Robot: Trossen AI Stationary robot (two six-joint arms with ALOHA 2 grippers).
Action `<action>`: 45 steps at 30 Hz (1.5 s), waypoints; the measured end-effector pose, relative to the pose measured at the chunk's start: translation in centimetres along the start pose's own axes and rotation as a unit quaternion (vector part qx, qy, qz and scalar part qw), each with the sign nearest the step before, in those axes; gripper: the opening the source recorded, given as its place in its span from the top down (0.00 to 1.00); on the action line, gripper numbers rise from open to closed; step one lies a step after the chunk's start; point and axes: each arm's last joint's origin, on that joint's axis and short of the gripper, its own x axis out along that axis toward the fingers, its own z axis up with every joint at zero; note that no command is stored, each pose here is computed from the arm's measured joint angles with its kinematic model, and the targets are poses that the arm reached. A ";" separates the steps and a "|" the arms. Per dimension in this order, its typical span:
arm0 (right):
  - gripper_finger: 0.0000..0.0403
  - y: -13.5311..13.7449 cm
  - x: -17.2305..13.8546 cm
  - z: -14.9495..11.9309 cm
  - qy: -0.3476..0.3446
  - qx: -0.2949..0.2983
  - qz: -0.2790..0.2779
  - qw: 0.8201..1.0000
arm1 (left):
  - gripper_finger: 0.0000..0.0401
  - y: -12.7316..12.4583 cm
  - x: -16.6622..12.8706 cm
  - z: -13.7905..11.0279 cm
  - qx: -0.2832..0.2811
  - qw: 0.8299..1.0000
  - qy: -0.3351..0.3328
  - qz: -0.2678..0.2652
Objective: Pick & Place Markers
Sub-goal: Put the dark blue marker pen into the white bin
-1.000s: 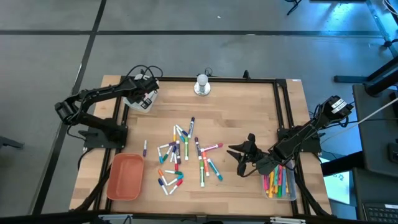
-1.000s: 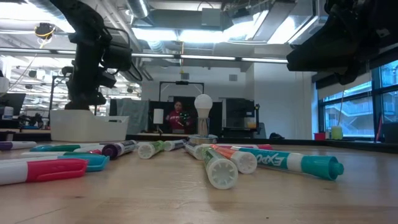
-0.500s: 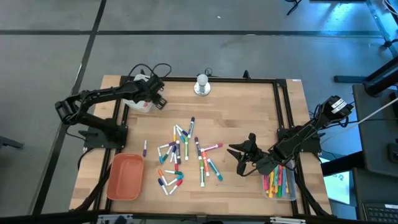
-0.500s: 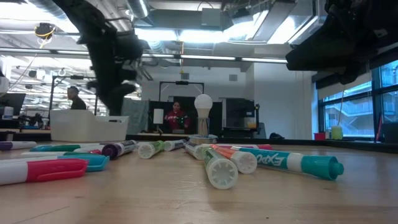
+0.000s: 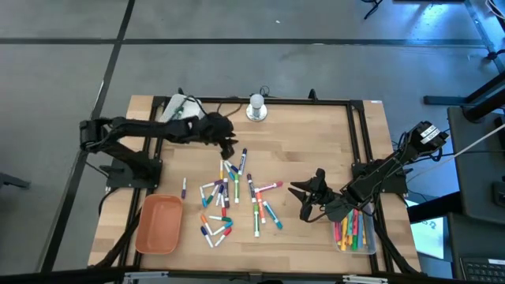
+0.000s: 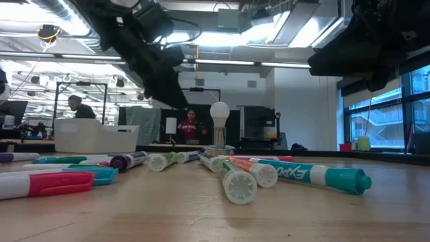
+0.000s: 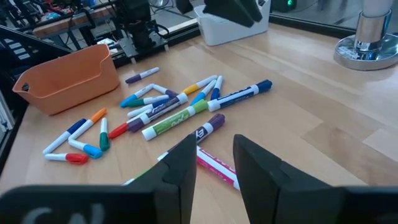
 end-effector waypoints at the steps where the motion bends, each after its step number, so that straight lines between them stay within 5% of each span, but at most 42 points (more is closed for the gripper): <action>1: 0.74 0.0 0.0 0.0 0.000 0.001 0.000 1.000 | 0.66 -0.3 0.4 0.0 -0.020 1.000 -0.003 0.004; 12: 0.74 0.0 0.0 0.0 -0.008 0.012 -0.008 1.000 | 0.66 -3.9 6.8 -3.0 -0.116 0.988 0.100 0.028; 19: 0.74 -0.1 0.0 -0.1 0.001 0.009 -0.003 1.000 | 0.66 -5.4 8.1 -3.8 -0.161 0.980 0.106 0.052; 25: 0.74 -0.1 0.0 -0.1 0.006 0.010 0.001 1.000 | 0.68 -6.1 7.8 -4.6 -0.111 0.983 0.114 0.094; 34: 0.74 -0.1 0.0 -0.1 0.007 0.021 0.001 1.000 | 0.85 -4.0 7.3 -5.3 -0.069 0.967 0.164 0.182; 39: 0.74 -0.1 0.0 -0.1 0.007 0.021 0.001 1.000 | 0.84 -3.8 7.1 -4.4 -0.041 0.972 0.151 0.174; 45: 0.74 -0.2 0.0 -0.1 -0.003 0.016 -0.011 1.000 | 0.81 -2.8 4.2 -1.2 -0.008 0.964 0.139 0.227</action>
